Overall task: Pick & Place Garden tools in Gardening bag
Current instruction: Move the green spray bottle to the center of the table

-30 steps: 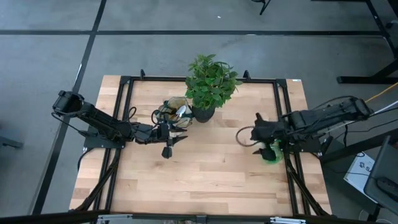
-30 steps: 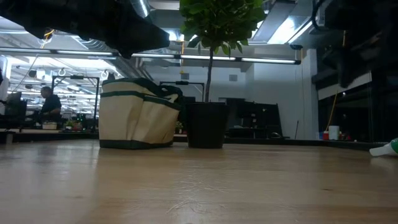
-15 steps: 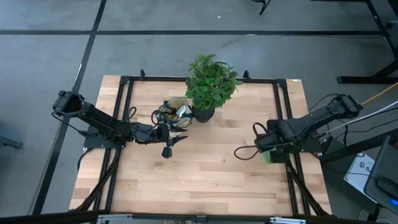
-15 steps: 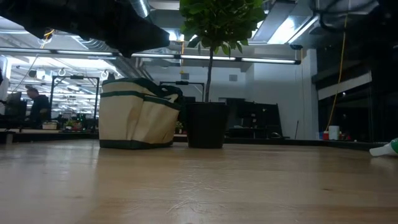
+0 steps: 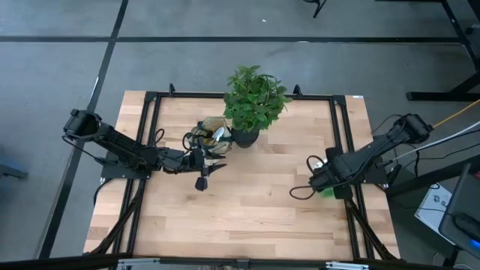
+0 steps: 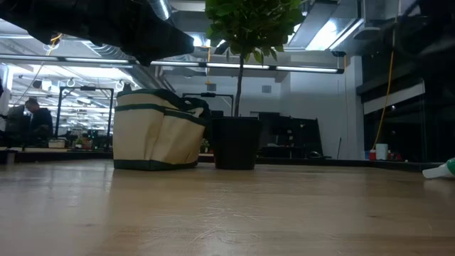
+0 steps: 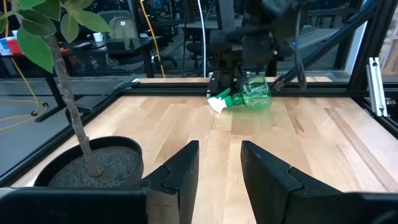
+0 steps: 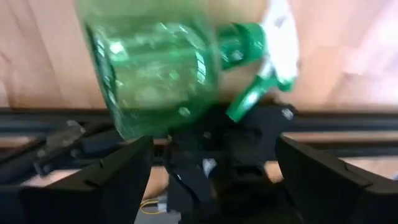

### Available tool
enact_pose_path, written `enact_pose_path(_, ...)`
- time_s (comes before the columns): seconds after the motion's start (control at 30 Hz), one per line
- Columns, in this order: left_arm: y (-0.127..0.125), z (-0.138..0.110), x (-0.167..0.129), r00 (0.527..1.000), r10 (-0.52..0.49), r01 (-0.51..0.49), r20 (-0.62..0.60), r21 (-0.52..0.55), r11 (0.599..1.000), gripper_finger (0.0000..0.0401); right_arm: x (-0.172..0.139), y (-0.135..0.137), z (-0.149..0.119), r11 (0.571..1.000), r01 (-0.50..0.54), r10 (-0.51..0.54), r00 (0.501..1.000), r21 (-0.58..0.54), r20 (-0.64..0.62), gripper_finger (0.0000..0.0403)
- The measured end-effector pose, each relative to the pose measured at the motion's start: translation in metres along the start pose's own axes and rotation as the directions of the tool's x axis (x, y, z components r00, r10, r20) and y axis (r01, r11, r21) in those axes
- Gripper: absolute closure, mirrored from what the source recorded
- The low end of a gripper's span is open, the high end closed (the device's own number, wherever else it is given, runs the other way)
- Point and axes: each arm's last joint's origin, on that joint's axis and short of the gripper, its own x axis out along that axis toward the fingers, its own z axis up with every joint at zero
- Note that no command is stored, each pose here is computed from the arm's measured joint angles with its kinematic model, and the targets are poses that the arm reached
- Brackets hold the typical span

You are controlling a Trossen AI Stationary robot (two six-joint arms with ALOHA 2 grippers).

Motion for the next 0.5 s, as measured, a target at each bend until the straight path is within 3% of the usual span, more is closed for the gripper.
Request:
enact_pose_path(0.23, -0.001, 0.000, 0.000, 1.000, -0.030, 0.030, -0.001, 0.000, 1.000, 0.0283, 0.024, 0.017, 0.023, 0.999, -0.011, 0.014, 0.998, -0.053, 0.055, 0.0062)
enact_pose_path(0.37, -0.001, 0.000, 0.000, 0.999, -0.033, 0.033, 0.000, 0.000, 0.999, 0.0283, 0.030, 0.027, 0.048, 0.992, -0.015, 0.041, 0.977, -0.124, 0.209, 0.0062)
enact_pose_path(0.5, -0.001, 0.000, 0.000, 0.999, -0.033, 0.033, 0.000, 0.000, 0.999, 0.0283, 0.030, 0.035, 0.075, 0.975, 0.088, 0.007, 0.907, -0.204, 0.421, 0.0062)
